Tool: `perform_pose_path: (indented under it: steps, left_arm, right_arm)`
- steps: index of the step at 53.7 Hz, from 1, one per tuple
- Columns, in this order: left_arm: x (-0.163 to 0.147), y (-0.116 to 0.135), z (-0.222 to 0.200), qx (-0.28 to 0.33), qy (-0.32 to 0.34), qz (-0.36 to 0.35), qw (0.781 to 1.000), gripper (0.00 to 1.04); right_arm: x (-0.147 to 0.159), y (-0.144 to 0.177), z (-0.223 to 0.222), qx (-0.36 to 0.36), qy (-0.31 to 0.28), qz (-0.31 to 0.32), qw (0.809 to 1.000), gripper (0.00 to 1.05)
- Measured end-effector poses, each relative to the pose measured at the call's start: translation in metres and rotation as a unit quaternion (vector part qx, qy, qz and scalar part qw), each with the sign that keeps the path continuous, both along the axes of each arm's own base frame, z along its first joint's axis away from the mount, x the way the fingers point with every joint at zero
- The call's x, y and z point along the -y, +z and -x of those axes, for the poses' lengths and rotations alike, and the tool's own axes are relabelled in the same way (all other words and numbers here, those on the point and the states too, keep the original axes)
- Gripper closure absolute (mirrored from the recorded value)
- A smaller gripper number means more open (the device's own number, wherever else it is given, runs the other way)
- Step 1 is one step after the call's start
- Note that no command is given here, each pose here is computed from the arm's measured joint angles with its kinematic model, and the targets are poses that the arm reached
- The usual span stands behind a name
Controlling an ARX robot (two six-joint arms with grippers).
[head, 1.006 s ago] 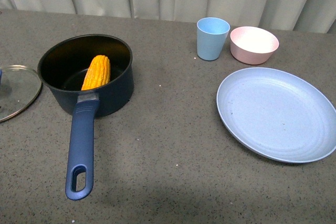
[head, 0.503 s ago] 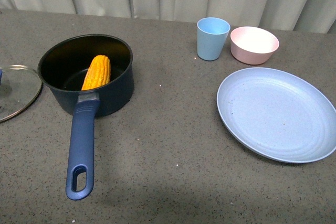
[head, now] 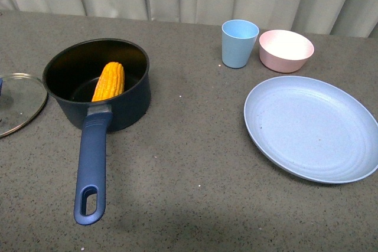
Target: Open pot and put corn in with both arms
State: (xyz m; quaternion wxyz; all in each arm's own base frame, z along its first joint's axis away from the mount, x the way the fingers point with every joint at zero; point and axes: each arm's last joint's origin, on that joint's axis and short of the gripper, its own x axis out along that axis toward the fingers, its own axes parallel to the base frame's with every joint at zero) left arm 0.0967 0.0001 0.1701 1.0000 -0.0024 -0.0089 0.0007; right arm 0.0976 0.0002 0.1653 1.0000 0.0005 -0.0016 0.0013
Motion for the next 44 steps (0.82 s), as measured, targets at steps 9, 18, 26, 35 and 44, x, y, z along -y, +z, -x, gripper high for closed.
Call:
perform_pose_path:
  steps: [9,18,26,35,44]
  left_arm:
    - [0.0000,0.0000,0.0000,0.000,0.000,0.000,1.000,0.06]
    - [0.0000,0.0000,0.0000,0.000,0.000,0.000,1.000,0.06]
    - [0.0000,0.0000,0.0000,0.000,0.000,0.000,1.000,0.06]
    - [0.0000,0.0000,0.0000,0.000,0.000,0.000,1.000,0.06]
    - [0.0000,0.0000,0.0000,0.000,0.000,0.000,1.000,0.06]
  right_arm:
    - [0.0000,0.0000,0.0000,0.000,0.000,0.000,1.000,0.23]
    - [0.0000,0.0000,0.0000,0.000,0.000,0.000,1.000,0.09]
    - [0.0000,0.0000,0.0000,0.000,0.000,0.000,1.000,0.09]
    - [0.0000,0.0000,0.0000,0.000,0.000,0.000,1.000,0.09]
    - [0.0000,0.0000,0.0000,0.000,0.000,0.000,1.000,0.09]
